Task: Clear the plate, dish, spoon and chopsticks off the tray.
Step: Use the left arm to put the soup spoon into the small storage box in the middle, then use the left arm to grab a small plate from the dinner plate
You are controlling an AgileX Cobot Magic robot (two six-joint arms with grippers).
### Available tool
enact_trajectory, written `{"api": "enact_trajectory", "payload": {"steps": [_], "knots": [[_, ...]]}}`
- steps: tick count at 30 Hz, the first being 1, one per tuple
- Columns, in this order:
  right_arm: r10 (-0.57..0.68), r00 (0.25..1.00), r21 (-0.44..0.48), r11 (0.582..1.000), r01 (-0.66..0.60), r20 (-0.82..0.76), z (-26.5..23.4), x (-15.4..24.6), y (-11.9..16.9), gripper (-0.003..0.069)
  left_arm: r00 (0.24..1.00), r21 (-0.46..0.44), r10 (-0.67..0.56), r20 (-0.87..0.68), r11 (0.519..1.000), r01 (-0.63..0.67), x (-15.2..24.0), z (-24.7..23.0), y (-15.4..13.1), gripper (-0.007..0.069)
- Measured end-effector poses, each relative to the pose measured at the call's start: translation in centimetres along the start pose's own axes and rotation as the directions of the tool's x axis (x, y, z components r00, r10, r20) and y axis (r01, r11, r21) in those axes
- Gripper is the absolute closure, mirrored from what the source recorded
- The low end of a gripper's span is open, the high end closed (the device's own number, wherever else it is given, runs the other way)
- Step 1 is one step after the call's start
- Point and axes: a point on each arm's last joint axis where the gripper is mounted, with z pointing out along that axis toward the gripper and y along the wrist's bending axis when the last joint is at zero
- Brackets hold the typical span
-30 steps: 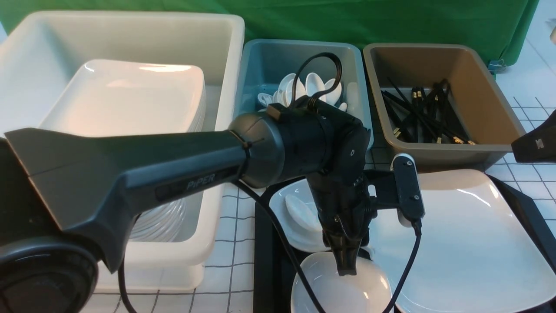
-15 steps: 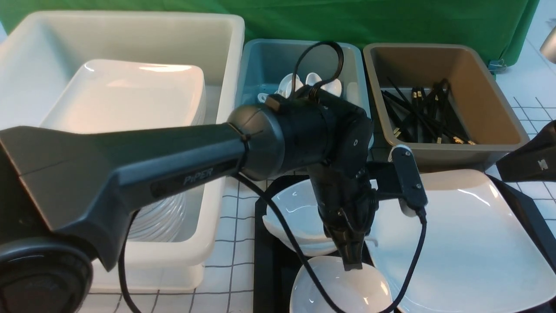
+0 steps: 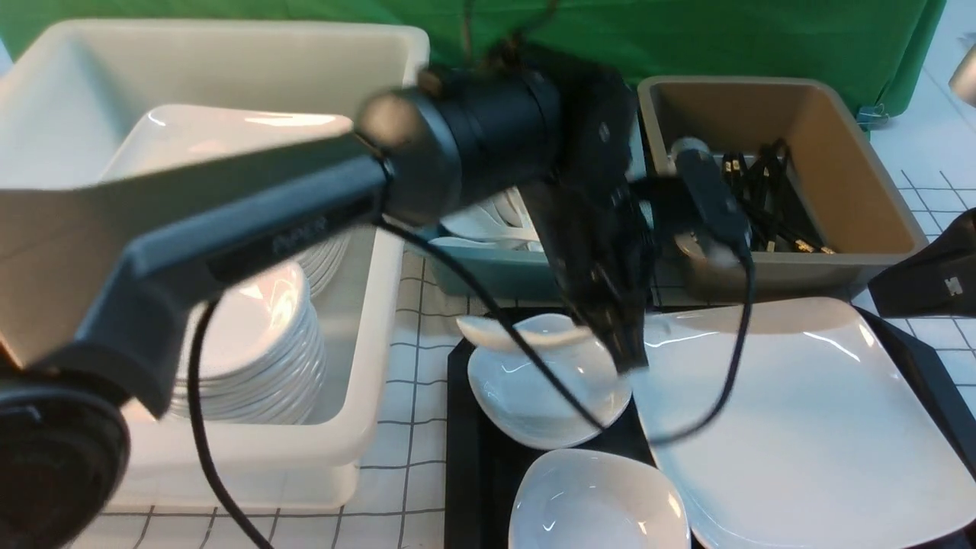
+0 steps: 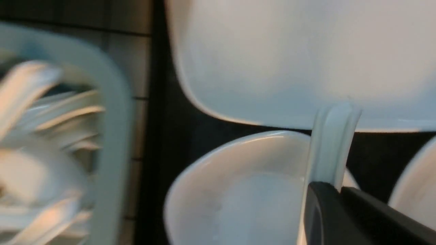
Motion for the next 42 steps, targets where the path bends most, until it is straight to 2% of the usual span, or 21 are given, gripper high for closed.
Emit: {"api": "enact_trajectory", "payload": {"steps": [5, 9, 12, 16, 22, 24, 28, 31, 34, 36, 38, 40, 41, 42], "knots": [[-0.019, 0.998, 0.017, 1.0, 0.018, 0.052, -1.3, 0.1, 0.7, 0.064, 0.975, -0.043, -0.127, 0.184, 0.99, 0.137, -1.3, -4.1, 3.5, 0.0608], [-0.056, 0.991, 0.015, 0.998, 0.054, 0.125, -2.1, -0.1, 1.2, 0.064, 0.905, -0.12, -0.202, 0.373, 0.957, 0.263, -2.3, -6.8, 6.0, 0.0608], [-0.101, 0.967, -0.008, 0.994, 0.106, 0.232, -2.3, -1.0, 1.7, 0.064, 0.815, -0.183, -0.242, 0.527, 0.904, 0.386, -2.3, -8.2, 8.6, 0.0608], [-0.103, 0.93, 0.024, 0.995, 0.101, 0.354, -2.7, -2.2, 1.5, 0.064, 0.77, -0.234, -0.238, 0.592, 0.863, 0.447, -1.7, -7.0, 10.9, 0.0608], [-0.117, 0.881, 0.111, 0.991, 0.073, 0.459, -3.2, -3.2, 0.8, 0.064, 0.794, -0.263, -0.285, 0.537, 0.838, 0.478, -0.6, -2.8, 12.3, 0.0585], [-0.12, 0.87, 0.127, 0.99, 0.066, 0.478, -3.3, -3.4, 0.7, 0.064, 0.798, -0.27, -0.309, 0.517, 0.827, 0.494, -0.2, -1.6, 12.5, 0.0544], [-0.121, 0.872, 0.124, 0.99, 0.07, 0.474, -3.3, -3.3, 0.7, 0.064, 0.797, -0.267, -0.348, 0.494, 0.812, 0.52, 0.3, -0.3, 12.7, 0.0407], [-0.12, 0.879, 0.112, 0.991, 0.077, 0.461, -3.2, -3.2, 0.8, 0.064, 0.785, -0.253, -0.403, 0.469, 0.791, 0.557, 0.6, -0.8, 12.6, 0.0265], [-0.12, 0.887, 0.099, 0.992, 0.084, 0.445, -3.1, -3.1, 0.9, 0.064, 0.778, -0.219, -0.485, 0.399, 0.774, 0.594, 1.0, -2.5, 11.7, 0.0209], [-0.119, 0.892, 0.092, 0.992, 0.088, 0.437, -3.0, -3.0, 1.0, 0.064, 0.781, -0.176, -0.529, 0.333, 0.778, 0.603, 1.2, -4.3, 10.5, 0.0242], [-0.119, 0.895, 0.086, 0.992, 0.091, 0.431, -3.0, -2.9, 1.0, 0.064, 0.812, -0.131, -0.533, 0.237, 0.811, 0.571, 1.3, -5.9, 8.8, 0.0344], [-0.119, 0.896, 0.085, 0.992, 0.091, 0.429, -3.0, -2.9, 1.0, 0.064, 0.833, -0.105, -0.522, 0.184, 0.832, 0.545, 1.3, -6.5, 7.8, 0.0414], [-0.119, 0.897, 0.081, 0.992, 0.093, 0.425, -3.0, -2.9, 1.1, 0.064, 0.853, -0.064, -0.507, 0.126, 0.854, 0.517, 1.1, -7.0, 6.4, 0.0524], [-0.118, 0.9, 0.075, 0.993, 0.095, 0.42, -2.9, -2.8, 1.1, 0.064, 0.858, -0.037, -0.503, 0.106, 0.86, 0.509, 0.8, -7.3, 5.4, 0.0568]]}}
